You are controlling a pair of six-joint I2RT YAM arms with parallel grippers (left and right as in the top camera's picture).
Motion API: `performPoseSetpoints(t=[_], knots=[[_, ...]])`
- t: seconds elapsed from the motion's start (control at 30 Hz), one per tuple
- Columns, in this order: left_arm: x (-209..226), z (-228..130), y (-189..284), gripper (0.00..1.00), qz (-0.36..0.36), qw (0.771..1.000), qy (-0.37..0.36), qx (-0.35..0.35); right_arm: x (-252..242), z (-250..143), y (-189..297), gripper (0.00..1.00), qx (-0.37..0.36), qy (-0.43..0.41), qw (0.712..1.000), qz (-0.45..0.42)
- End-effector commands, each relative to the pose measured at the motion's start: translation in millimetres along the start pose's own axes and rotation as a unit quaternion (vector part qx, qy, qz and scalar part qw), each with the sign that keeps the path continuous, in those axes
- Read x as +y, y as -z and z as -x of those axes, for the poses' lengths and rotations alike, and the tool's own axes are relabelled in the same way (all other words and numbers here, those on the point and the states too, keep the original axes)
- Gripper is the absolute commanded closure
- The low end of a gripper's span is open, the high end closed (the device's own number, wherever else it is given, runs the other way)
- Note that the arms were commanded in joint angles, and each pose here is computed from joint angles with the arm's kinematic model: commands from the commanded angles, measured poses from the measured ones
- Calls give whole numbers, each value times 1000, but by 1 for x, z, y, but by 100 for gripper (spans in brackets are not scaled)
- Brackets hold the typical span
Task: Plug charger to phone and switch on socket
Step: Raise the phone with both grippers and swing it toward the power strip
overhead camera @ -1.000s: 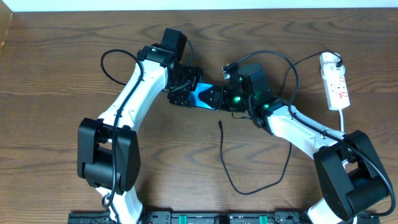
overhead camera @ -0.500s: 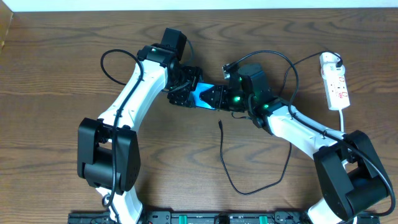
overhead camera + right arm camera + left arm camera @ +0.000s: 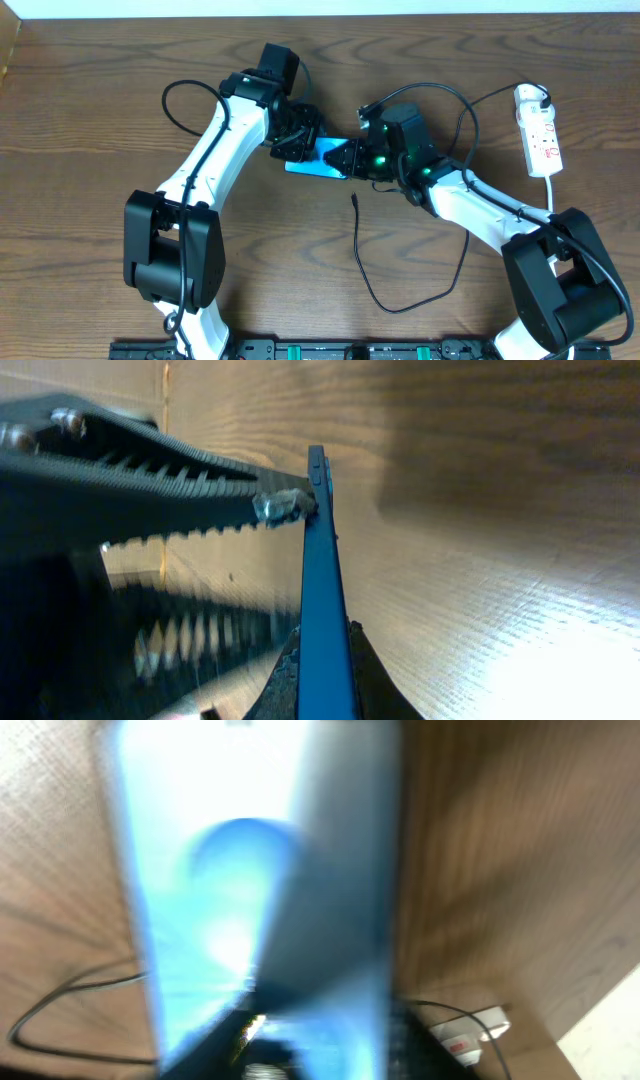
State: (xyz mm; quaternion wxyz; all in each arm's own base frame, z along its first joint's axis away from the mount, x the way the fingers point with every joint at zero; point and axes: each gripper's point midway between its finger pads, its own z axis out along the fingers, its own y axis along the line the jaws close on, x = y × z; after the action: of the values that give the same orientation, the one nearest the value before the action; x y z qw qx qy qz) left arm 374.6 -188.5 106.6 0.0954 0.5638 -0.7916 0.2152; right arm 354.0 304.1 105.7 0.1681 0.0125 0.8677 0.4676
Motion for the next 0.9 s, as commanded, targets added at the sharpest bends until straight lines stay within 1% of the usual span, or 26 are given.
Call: performPoseSetpoints(t=[0.0,0.03,0.07,0.1,0.23,0.33,0.4,0.5,0.6,0.67,0.77,0.87], knots=[[0,-8,12,54,-7,1000,-4,9,7,9,0,99,-15,13,1000,5],[0,-8,12,31,-7,1000,-5,9,6,9,1,99,-16,13,1000,5],[0,-8,12,17,-7,1000,-5,9,6,11,1,99,-17,12,1000,4],[0,-8,12,13,-8,1000,-9,9,5,12,2,99,-18,12,1000,4],[-2,-5,14,12,-11,999,-35,8,-4,23,9,99,-31,3,999,-2],[-7,-2,16,12,-22,997,-70,6,-16,38,19,99,-48,-11,999,-10],[-10,-2,16,12,-30,996,-90,5,-25,48,27,99,-62,-34,997,-14],[-20,2,20,12,-50,992,-119,-13,-37,63,38,99,-82,-95,992,-17],[-30,11,26,12,-69,987,-133,-51,-50,77,51,99,-103,-188,977,-14],[-37,15,33,12,-86,984,-140,-71,-55,83,58,99,-110,-253,961,-5],[-50,12,42,12,-115,978,-158,-78,-56,86,64,99,-105,-355,929,17],[-60,9,48,12,-138,973,-168,-80,-48,91,67,99,-97,-410,906,45]])
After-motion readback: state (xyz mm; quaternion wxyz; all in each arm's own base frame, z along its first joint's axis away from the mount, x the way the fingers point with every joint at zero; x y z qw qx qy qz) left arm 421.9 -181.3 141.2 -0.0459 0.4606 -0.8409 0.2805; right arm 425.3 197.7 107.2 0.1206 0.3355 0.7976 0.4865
